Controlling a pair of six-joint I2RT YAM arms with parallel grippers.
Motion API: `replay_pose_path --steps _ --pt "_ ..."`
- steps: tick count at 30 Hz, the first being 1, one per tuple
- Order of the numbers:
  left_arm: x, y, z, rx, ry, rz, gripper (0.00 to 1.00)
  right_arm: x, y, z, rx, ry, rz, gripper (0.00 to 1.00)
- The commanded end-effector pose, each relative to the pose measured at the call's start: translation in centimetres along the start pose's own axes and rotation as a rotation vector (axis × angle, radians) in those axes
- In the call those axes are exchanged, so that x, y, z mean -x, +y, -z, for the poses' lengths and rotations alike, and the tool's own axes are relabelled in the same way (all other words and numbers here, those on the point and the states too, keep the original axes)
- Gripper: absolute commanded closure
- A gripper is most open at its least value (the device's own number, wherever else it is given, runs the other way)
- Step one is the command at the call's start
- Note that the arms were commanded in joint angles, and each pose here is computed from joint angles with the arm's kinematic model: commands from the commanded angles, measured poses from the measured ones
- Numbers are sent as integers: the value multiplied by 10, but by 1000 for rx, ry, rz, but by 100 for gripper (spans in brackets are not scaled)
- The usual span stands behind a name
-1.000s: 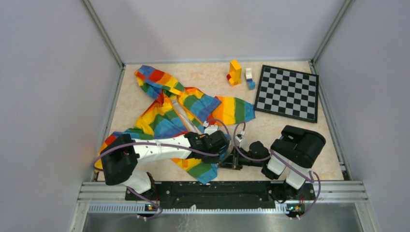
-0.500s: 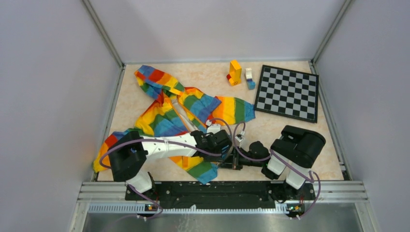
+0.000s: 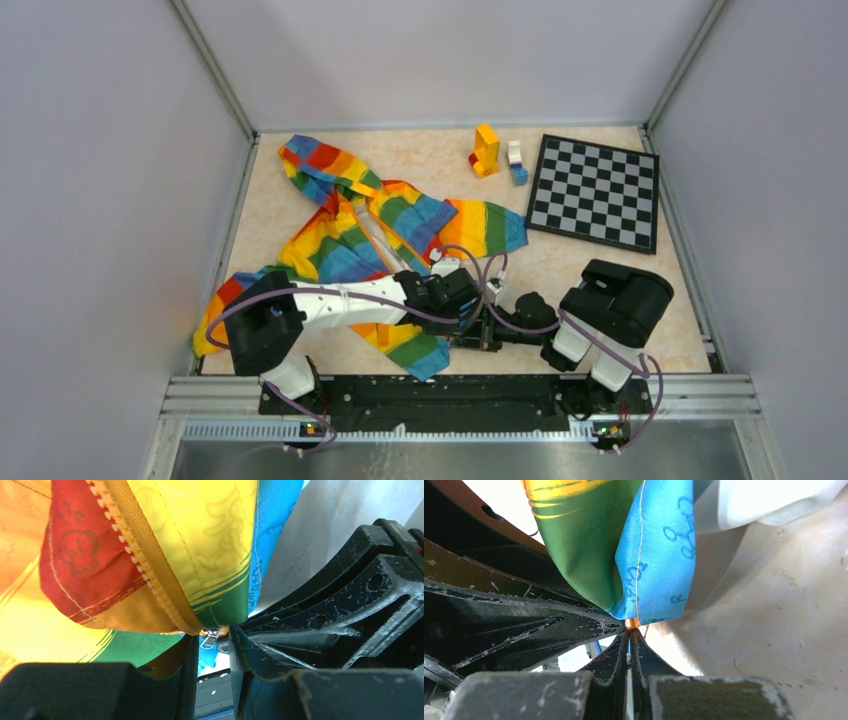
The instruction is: Zip up the jacket
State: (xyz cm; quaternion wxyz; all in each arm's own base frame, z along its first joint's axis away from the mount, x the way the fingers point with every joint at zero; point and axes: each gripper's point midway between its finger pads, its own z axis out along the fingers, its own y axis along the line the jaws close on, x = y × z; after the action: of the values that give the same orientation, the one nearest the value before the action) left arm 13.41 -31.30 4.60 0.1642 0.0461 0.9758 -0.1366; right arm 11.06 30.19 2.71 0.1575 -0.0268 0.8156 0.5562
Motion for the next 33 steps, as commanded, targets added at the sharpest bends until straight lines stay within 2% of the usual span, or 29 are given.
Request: replay_pose_path --steps 1,13,17,29,33 --pt "-5 0 -2 -23 13 -26 69 8 16 -4 60 -24 54 100" --pt "-9 0 -12 -38 33 -67 69 8 16 -7 56 -17 52 100" --pt "-10 5 -18 -35 42 -73 77 8 16 -7 50 -18 51 100" --pt "-27 32 -28 3 74 -45 86 9 9 -10 14 -20 40 100" --pt "-35 41 -33 -8 83 -24 92 10 9 -10 7 -22 40 100"
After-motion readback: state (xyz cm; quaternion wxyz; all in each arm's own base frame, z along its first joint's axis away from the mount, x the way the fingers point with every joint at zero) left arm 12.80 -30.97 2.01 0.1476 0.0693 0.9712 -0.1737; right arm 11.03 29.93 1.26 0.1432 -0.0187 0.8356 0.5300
